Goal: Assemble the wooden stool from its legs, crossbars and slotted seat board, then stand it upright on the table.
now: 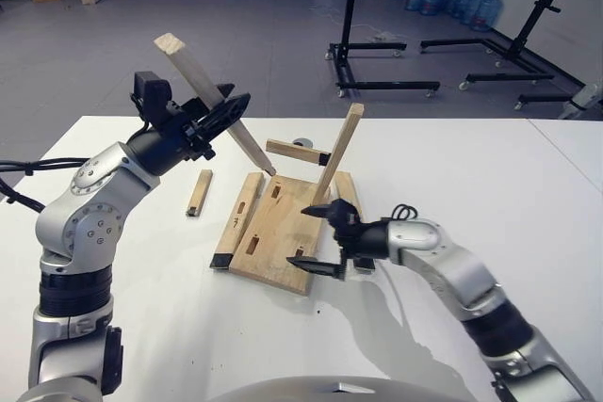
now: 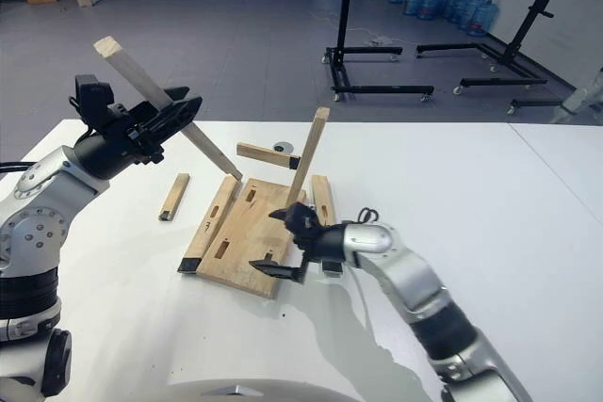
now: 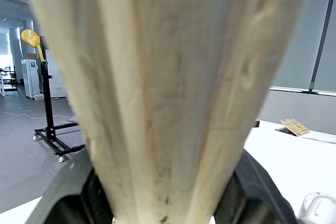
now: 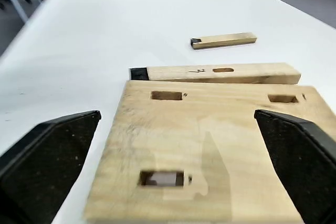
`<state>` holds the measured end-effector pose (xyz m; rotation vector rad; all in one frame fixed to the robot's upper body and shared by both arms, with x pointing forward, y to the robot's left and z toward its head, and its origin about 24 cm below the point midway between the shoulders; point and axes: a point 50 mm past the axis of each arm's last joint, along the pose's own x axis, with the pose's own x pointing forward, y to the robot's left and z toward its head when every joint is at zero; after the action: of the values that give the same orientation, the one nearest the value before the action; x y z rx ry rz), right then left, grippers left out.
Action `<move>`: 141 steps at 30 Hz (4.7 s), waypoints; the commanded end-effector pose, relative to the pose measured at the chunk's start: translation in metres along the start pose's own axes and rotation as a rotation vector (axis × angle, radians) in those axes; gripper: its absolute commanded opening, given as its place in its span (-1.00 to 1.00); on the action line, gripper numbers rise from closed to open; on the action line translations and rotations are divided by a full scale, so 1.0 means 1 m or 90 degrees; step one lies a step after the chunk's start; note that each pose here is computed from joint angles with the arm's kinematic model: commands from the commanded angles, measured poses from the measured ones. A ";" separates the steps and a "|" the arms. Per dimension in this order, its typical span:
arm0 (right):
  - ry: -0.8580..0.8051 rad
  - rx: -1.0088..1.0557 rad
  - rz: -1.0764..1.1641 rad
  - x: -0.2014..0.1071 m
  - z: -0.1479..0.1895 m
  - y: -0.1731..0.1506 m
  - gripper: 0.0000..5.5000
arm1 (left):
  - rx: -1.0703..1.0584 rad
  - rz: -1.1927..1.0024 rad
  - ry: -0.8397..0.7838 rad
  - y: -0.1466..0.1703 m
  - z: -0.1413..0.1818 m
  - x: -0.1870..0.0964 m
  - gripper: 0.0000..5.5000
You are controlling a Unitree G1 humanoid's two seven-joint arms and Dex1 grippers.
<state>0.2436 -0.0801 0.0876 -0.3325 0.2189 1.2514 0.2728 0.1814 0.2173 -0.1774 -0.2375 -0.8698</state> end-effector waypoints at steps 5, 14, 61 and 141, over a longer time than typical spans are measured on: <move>0.108 -0.201 0.019 0.026 0.022 0.005 0.96 | 0.009 0.011 -0.013 0.000 0.000 0.003 -0.27; 0.198 -0.165 0.035 0.034 0.026 0.006 0.96 | -0.005 0.023 -0.020 -0.001 -0.007 0.004 -0.27; 0.514 -0.198 0.185 -0.030 -0.029 -0.003 0.96 | -0.024 0.056 -0.018 -0.010 -0.023 0.004 -0.27; 0.161 0.024 0.001 -0.041 0.030 -0.031 0.96 | -0.176 -0.071 0.106 0.072 -0.117 0.024 -0.27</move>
<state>0.2625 -0.1166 0.1347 -0.4626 0.4562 1.1937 0.3574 0.1825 0.1070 -0.3973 0.0193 -1.0155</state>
